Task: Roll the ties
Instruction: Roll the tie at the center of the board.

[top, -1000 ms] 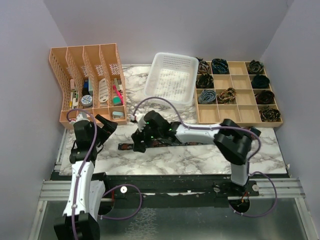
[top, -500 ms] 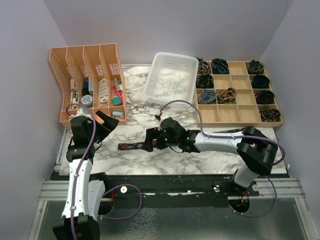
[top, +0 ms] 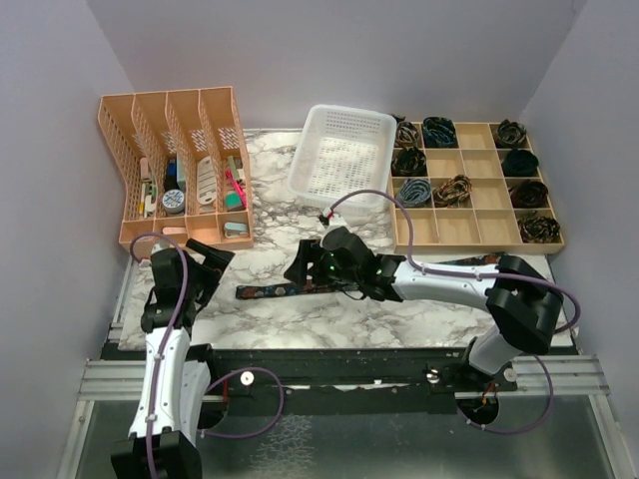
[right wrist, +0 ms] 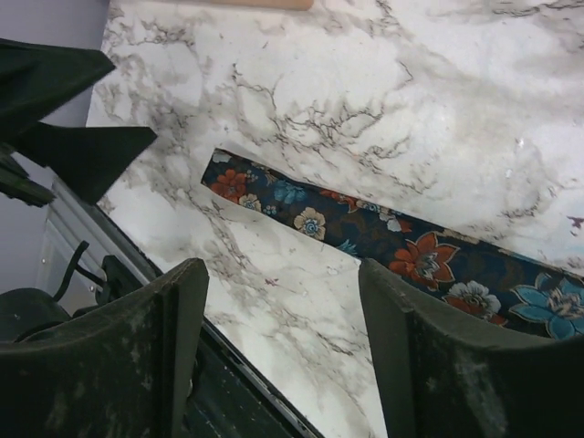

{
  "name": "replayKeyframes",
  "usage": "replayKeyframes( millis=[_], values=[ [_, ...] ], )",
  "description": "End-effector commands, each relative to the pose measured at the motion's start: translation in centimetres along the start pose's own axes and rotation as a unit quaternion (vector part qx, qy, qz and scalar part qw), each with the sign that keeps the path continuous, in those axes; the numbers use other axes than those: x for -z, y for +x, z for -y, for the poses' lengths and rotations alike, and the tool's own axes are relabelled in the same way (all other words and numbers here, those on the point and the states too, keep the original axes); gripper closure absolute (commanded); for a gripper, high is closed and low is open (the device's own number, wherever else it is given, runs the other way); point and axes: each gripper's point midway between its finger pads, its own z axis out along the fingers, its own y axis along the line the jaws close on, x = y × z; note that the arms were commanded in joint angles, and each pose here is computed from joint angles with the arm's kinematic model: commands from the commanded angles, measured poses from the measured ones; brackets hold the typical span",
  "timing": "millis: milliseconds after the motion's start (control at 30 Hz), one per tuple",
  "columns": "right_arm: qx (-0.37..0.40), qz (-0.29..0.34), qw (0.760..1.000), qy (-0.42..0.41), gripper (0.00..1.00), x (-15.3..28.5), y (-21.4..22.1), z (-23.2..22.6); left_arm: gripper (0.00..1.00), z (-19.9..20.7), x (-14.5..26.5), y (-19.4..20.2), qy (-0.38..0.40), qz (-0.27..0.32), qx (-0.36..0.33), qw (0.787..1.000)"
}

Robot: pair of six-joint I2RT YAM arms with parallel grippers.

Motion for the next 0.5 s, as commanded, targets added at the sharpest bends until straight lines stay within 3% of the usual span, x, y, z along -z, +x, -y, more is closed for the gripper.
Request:
replayKeyframes(
  millis=[0, 167, 333, 400, 467],
  values=[
    [0.008, -0.023, 0.999, -0.033, 0.31, -1.6, 0.8, -1.2, 0.02, 0.0, -0.7, -0.1, 0.027, 0.024, 0.048, 0.998],
    [0.046, -0.075, 0.992, -0.095, 0.36, -3.4, 2.6, -3.2, 0.05, -1.1, -0.6, 0.6, 0.039, 0.031, 0.015, 0.999],
    [0.031, -0.094, 0.987, -0.127, 0.53, -4.8, 3.7, -4.2, 0.10, -2.0, -0.8, 1.9, 0.042, 0.016, 0.006, 0.999],
    [0.014, -0.106, 0.988, -0.111, 0.62, -5.5, 4.0, -4.0, 0.11, -2.5, -1.0, 2.2, 0.036, 0.010, 0.009, 0.999],
    [-0.005, -0.110, 0.992, -0.065, 0.63, -6.0, 4.1, -2.7, 0.11, -3.2, -1.3, 1.9, 0.025, 0.022, 0.000, 0.999]
  ],
)
